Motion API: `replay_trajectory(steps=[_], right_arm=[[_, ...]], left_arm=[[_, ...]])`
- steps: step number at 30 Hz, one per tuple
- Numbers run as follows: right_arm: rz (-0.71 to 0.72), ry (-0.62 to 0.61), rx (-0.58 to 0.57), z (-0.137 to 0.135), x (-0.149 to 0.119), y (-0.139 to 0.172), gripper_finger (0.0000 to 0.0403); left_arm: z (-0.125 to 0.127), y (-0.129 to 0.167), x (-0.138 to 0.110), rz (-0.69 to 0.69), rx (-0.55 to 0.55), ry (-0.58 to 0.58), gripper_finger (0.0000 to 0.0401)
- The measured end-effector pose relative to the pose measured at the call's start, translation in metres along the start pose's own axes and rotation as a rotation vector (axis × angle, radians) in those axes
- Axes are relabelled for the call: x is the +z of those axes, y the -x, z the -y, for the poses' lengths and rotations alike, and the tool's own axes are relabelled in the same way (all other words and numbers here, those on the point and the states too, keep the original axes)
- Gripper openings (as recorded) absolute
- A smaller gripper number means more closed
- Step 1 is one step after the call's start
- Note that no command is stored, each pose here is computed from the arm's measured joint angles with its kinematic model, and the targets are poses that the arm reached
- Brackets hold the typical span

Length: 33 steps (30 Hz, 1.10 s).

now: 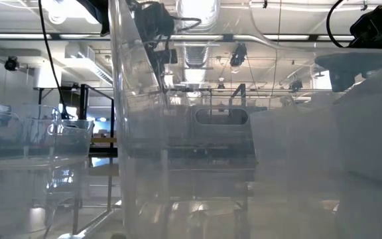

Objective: Stack baskets on shelf by color
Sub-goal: Put the top left transparent bin on the shelf

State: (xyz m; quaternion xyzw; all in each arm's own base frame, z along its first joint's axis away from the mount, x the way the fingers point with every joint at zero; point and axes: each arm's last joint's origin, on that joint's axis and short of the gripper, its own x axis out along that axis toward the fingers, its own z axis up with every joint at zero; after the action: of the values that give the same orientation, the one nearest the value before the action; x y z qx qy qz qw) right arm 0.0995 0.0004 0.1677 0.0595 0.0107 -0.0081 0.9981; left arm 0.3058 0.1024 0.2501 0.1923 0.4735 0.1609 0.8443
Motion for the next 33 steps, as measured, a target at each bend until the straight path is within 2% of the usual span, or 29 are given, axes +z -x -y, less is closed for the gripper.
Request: replay_trajectory(steps=[5,8,10,16,22,26,28,33], right_arm=[[0.000,0.000,0.000,0.000,0.000,0.000,0.0009],[0.001,0.000,0.001,0.000,0.000,0.000,0.0009],[0.001,0.000,0.001,0.000,0.000,0.000,0.0009],[0.001,0.000,0.001,0.000,0.000,0.000,0.0009],[0.001,0.000,0.000,0.000,0.000,0.000,0.0009],[0.001,0.000,0.000,0.000,0.000,0.000,0.0009],[0.001,0.000,0.000,0.000,0.000,0.000,0.0009],[0.001,0.000,0.001,0.000,0.000,0.000,0.0009]], left_arm=[[0.002,0.027,0.008,0.066,0.001,0.055,0.0194],[0.007,0.053,0.013,0.101,-0.022,0.116,0.0196],[0.017,0.070,0.018,0.135,-0.048,0.104,0.0196],[0.074,0.118,0.026,0.212,-0.095,-0.003,0.0186],[0.147,0.161,0.018,0.252,-0.214,-0.008,0.0176],[0.181,0.180,0.004,0.203,-0.289,0.068,0.0175],[0.192,0.184,-0.007,0.132,-0.297,0.098,0.0175],[0.198,0.184,-0.033,-0.092,-0.239,0.236,0.0175]])
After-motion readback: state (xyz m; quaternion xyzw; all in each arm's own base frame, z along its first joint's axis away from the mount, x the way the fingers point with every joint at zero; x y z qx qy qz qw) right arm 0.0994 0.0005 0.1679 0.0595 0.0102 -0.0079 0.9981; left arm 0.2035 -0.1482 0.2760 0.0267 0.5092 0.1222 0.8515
